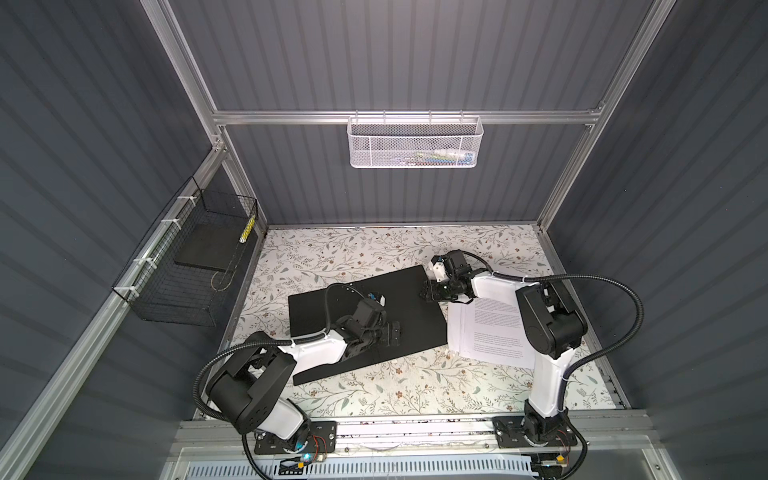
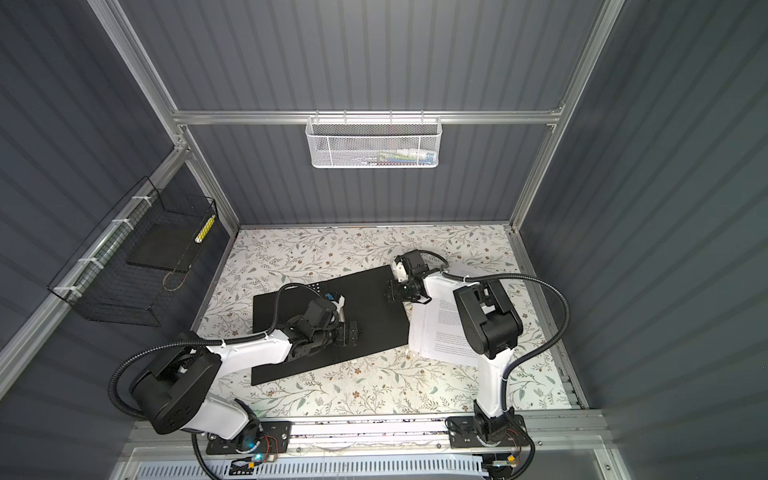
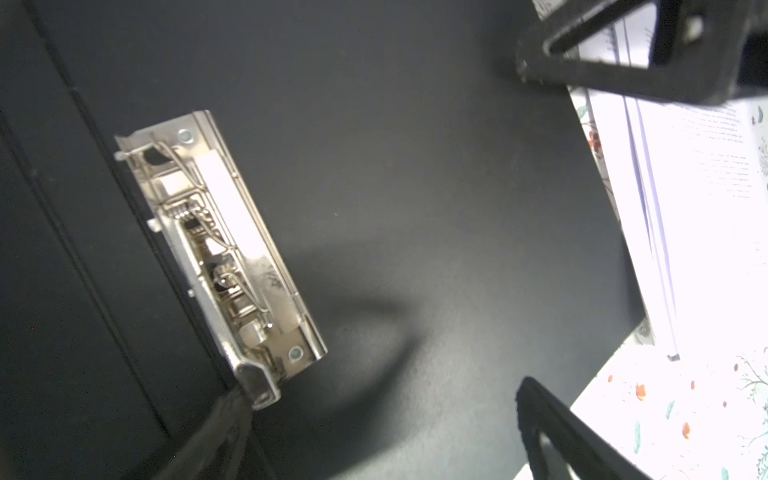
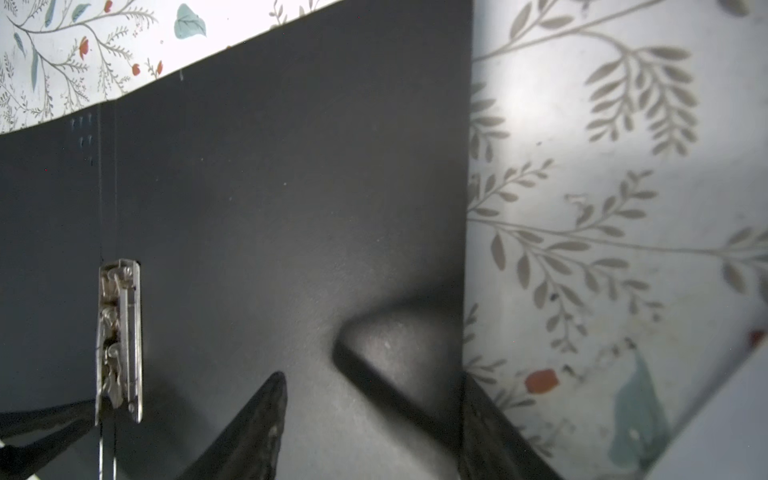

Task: Put the files into the folder

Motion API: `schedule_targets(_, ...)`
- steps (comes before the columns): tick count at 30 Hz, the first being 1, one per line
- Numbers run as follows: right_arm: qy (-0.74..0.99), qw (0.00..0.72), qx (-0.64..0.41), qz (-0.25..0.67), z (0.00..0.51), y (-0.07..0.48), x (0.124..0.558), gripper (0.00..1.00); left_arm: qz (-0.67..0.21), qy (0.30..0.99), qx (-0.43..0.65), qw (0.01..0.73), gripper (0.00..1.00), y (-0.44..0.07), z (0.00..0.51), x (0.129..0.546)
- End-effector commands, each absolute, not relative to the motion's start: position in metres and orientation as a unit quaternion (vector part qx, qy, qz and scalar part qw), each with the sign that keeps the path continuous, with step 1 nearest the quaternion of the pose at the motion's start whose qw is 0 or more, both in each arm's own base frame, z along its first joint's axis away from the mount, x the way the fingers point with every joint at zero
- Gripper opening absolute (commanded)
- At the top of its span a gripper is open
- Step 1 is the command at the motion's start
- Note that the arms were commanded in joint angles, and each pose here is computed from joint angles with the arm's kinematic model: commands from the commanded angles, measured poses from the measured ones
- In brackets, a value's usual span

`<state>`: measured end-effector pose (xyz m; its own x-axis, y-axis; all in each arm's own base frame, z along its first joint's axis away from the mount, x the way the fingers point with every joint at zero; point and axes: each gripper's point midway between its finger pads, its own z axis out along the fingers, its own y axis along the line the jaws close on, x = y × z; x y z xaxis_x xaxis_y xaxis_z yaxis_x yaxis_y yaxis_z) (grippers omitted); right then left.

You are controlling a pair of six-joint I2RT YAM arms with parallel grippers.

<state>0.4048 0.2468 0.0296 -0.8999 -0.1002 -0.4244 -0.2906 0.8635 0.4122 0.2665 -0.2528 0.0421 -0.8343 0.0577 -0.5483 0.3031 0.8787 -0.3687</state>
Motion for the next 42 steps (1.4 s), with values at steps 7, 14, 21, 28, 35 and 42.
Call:
schedule_targets(7, 0.945, 0.174, -0.118, 0.252, 0.037, 0.253, 0.384, 0.64, -0.100, 0.941, 0.106, 0.305, 0.99, -0.215, 0.081, 0.279)
schedule_targets(14, 0.938, 0.183, -0.150, 0.255, 0.072, 0.255, 0.359, 0.62, -0.090, 0.949, 0.038, 0.301, 0.99, -0.157, 0.111, 0.319)
schedule_targets(21, 0.935, 0.212, -0.163, 0.234, 0.101, 0.261, 0.339, 0.62, -0.083, 0.953, 0.007, 0.293, 0.99, -0.124, 0.098, 0.334)
schedule_targets(28, 0.950, 0.222, -0.128, 0.176, 0.099, 0.235, 0.361, 0.64, -0.083, 0.957, 0.000, 0.278, 0.99, -0.116, 0.076, 0.325)
schedule_targets(35, 0.935, 0.212, -0.130, 0.254, 0.103, 0.257, 0.351, 0.63, -0.242, 0.937, 0.000, 0.250, 0.99, -0.163, 0.059, 0.304)
schedule_targets(42, 0.943, 0.178, -0.116, 0.258, 0.068, 0.262, 0.343, 0.62, -0.269, 0.931, -0.002, 0.248, 0.99, -0.179, 0.051, 0.288)
